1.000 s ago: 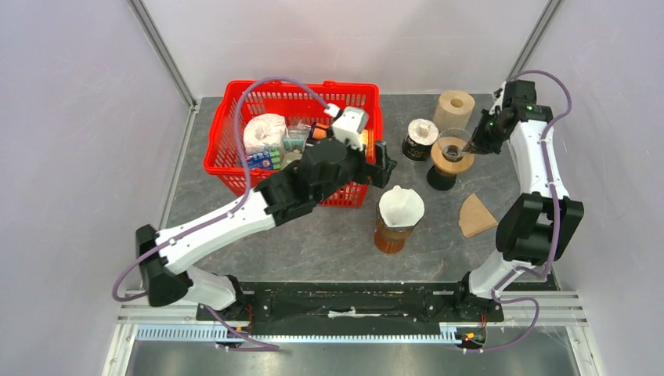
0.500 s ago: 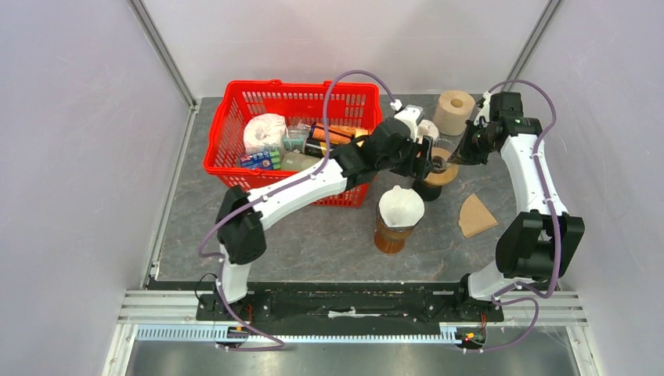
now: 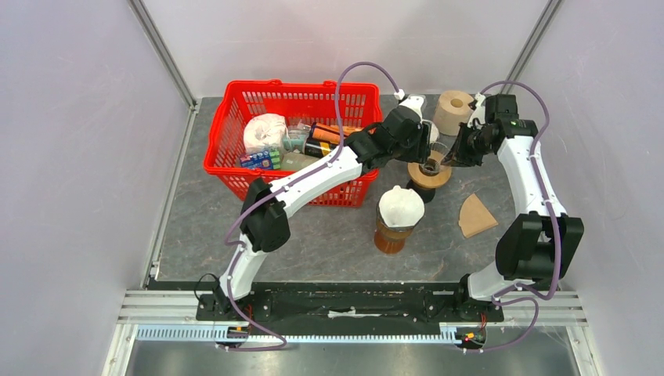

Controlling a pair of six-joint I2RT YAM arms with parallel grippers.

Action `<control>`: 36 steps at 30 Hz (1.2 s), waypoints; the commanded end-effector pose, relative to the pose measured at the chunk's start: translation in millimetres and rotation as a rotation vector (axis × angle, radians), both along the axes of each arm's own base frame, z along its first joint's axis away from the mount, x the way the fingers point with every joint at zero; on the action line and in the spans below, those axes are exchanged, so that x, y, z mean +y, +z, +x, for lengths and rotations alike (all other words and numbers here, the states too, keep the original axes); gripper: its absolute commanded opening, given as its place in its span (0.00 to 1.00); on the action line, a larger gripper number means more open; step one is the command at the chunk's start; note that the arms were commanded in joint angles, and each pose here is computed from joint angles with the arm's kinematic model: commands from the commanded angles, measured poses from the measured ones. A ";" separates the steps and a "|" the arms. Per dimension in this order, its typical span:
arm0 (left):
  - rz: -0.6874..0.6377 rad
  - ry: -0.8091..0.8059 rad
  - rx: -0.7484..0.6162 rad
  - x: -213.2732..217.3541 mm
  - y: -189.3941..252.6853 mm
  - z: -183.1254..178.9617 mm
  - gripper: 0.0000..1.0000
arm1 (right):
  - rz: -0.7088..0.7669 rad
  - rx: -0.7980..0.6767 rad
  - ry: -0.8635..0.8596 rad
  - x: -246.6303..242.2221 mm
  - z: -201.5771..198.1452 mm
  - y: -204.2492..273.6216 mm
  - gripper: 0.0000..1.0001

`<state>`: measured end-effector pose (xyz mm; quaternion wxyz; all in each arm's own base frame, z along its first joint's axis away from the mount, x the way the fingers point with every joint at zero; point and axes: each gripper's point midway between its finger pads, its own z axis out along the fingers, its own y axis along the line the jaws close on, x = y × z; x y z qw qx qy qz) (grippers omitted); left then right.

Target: Place the coffee filter in the dripper

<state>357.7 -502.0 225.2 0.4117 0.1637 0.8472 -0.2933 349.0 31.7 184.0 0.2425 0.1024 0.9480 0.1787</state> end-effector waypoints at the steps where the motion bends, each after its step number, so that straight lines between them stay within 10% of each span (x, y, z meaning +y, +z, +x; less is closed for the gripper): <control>1: 0.018 0.048 -0.025 4.3 5.6 11.3 0.58 | -0.025 0.119 0.035 2.5 -29.3 -19.6 0.00; 10: 0.031 0.051 0.001 -0.7 -13.8 20.5 0.46 | -0.005 0.109 0.070 10.9 -29.9 -19.2 0.00; 19: 0.058 0.040 0.032 -0.1 -28.7 18.0 0.02 | -0.091 0.188 0.010 -1.2 -32.4 -38.1 0.00; 36: 0.314 0.089 0.221 45.2 -118.7 -8.2 0.02 | -0.352 0.388 -0.081 -34.1 -54.0 -80.4 0.00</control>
